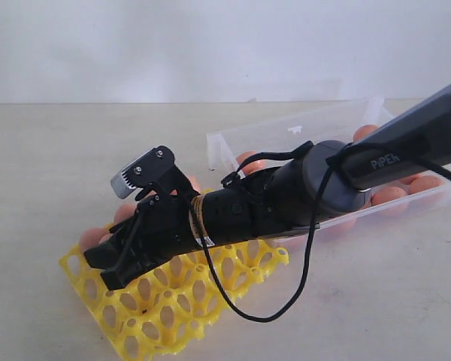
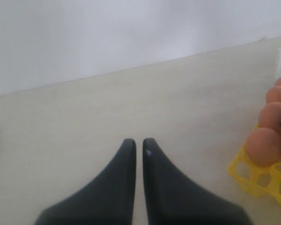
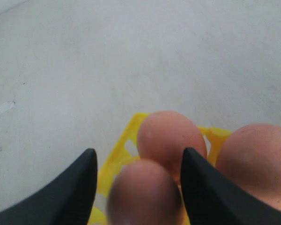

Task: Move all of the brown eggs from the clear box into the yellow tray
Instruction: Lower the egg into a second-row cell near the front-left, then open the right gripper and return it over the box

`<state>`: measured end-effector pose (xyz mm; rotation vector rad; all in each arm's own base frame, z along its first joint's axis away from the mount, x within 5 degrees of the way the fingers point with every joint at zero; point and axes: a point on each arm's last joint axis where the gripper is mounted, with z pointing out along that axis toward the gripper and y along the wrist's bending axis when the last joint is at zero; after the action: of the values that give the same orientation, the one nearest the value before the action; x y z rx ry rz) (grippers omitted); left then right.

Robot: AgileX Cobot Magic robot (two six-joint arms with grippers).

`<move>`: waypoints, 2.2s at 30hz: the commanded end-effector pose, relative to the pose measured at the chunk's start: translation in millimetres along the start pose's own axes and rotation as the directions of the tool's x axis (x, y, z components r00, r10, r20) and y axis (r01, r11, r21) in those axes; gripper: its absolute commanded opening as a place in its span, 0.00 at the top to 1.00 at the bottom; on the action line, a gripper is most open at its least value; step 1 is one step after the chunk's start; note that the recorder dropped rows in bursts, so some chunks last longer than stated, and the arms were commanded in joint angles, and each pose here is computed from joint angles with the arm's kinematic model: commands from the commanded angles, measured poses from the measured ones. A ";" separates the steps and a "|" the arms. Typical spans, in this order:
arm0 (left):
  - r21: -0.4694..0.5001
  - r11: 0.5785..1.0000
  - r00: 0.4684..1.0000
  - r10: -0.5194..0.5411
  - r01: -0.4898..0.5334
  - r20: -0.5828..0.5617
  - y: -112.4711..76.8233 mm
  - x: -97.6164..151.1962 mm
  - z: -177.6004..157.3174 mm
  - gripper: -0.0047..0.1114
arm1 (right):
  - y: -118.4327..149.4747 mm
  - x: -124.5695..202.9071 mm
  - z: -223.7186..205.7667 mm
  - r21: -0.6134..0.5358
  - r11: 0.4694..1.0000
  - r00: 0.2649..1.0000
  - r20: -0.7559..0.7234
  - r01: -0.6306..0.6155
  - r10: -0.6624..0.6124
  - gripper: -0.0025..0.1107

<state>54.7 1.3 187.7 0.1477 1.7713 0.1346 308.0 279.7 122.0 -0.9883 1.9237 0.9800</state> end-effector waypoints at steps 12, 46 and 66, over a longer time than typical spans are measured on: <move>0.008 1.000 1.000 -0.003 0.003 0.002 -0.6 0.9 0.1 0.92 | 5.6 -17.8 -8.2 -0.015 0.999 0.998 0.055 0.033 -0.032 0.53; 0.008 1.000 1.000 -0.003 0.003 0.002 -0.6 0.9 0.1 0.92 | -135.2 -72.9 -169.7 0.483 0.870 0.634 -0.704 0.100 0.318 0.53; 0.008 1.000 1.000 -0.003 0.003 0.002 -0.6 0.9 0.1 0.92 | -149.2 -32.1 -151.8 0.408 0.911 0.478 -0.813 0.060 0.333 0.53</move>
<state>54.7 1.3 187.7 0.1477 1.7713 0.1346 409.8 100.8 174.4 -1.2016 2.9303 0.0351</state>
